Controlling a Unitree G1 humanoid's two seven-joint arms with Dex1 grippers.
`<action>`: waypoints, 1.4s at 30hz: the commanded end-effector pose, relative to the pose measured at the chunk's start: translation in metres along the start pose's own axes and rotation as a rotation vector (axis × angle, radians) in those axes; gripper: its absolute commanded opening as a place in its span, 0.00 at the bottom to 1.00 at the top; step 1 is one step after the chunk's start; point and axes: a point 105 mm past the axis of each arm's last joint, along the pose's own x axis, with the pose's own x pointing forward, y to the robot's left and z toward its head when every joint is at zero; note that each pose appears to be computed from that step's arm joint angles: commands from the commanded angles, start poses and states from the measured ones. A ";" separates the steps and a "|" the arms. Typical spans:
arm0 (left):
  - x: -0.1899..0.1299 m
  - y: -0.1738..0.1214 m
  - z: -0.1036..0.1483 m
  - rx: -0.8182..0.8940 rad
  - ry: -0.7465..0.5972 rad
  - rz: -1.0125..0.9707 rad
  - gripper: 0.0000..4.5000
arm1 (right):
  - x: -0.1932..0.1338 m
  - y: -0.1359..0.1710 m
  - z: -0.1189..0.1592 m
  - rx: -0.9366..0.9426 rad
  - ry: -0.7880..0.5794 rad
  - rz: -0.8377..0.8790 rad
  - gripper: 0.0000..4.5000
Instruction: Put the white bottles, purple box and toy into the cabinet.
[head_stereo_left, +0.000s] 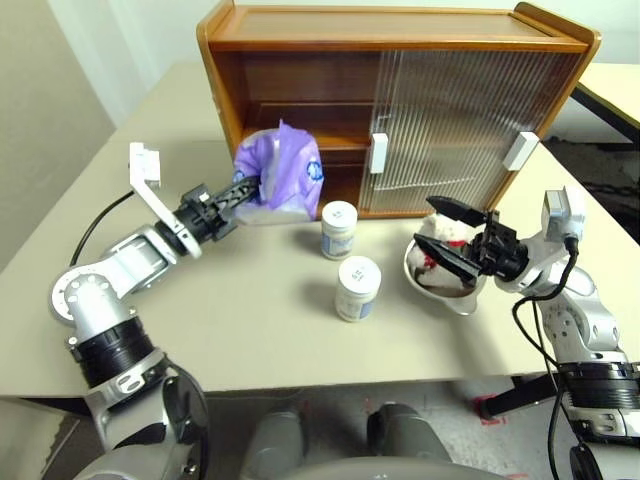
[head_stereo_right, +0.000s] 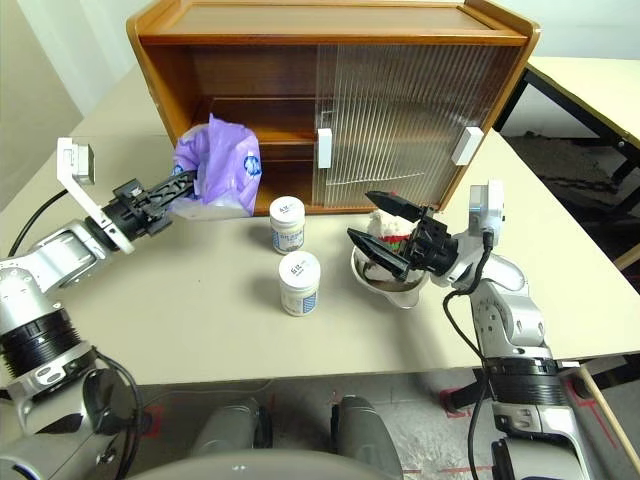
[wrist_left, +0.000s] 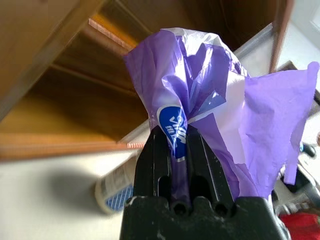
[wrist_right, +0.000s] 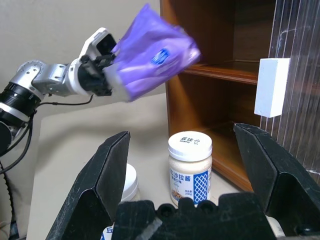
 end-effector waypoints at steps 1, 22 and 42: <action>0.017 -0.020 0.013 0.020 -0.098 0.000 0.02 | 0.002 0.001 0.000 0.003 -0.012 -0.001 1.00; 0.093 -0.024 0.043 -0.038 -0.401 0.223 0.02 | 0.007 0.005 -0.004 0.012 -0.032 0.003 1.00; 0.066 -0.037 0.014 0.285 -0.212 0.144 1.00 | 0.007 0.007 -0.007 0.018 -0.030 0.009 1.00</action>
